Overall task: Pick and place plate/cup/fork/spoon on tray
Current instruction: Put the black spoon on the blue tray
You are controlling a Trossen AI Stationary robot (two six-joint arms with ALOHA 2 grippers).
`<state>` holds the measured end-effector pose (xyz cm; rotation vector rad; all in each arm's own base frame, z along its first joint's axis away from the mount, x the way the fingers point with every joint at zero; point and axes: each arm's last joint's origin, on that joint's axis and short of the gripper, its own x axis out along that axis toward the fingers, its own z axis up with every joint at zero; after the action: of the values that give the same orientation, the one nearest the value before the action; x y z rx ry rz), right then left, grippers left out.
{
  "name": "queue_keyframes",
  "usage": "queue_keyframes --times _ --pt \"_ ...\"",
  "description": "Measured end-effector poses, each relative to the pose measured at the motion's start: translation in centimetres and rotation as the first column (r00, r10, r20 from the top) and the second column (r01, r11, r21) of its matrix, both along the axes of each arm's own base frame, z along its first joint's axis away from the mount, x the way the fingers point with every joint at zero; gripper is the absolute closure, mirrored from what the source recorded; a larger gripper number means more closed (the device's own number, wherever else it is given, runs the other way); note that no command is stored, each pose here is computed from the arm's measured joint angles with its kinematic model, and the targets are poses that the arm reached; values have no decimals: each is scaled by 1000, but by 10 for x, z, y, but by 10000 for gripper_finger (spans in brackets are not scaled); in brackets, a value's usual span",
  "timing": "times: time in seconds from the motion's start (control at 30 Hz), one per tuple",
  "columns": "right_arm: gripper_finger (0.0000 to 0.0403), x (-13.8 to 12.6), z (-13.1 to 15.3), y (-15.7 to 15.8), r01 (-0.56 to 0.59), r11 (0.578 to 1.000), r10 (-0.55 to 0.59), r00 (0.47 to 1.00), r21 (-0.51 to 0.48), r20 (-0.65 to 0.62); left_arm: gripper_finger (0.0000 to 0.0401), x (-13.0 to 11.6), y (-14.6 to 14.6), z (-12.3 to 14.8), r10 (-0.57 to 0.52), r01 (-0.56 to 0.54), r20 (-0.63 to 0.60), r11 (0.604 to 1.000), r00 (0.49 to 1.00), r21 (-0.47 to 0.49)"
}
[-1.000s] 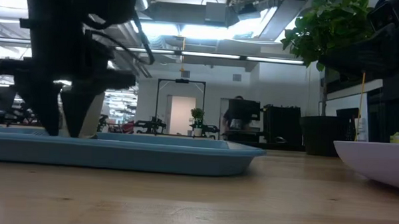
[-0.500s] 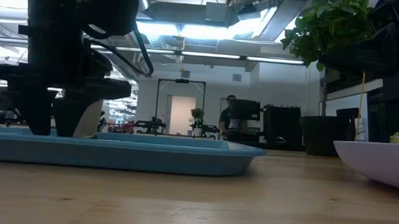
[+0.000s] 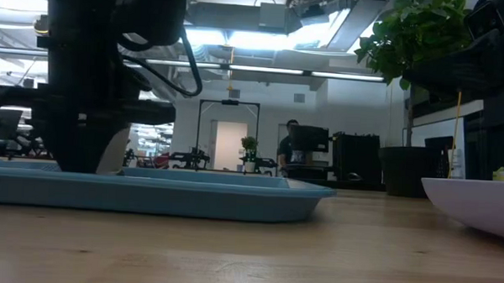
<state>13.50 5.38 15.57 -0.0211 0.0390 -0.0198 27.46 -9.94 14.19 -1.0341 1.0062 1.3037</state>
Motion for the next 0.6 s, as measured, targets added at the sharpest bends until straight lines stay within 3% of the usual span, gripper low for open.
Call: queue_keyframes --times 0.13,0.6 --pt "288 0 0 0 0 1000 0 1000 0 0 394 0 -1 0 1 -2 -15 999 1000 -35" --pt "288 0 0 0 1 1000 -1 1000 27 0 399 -17 -24 1 9 -21 -108 994 994 -109"
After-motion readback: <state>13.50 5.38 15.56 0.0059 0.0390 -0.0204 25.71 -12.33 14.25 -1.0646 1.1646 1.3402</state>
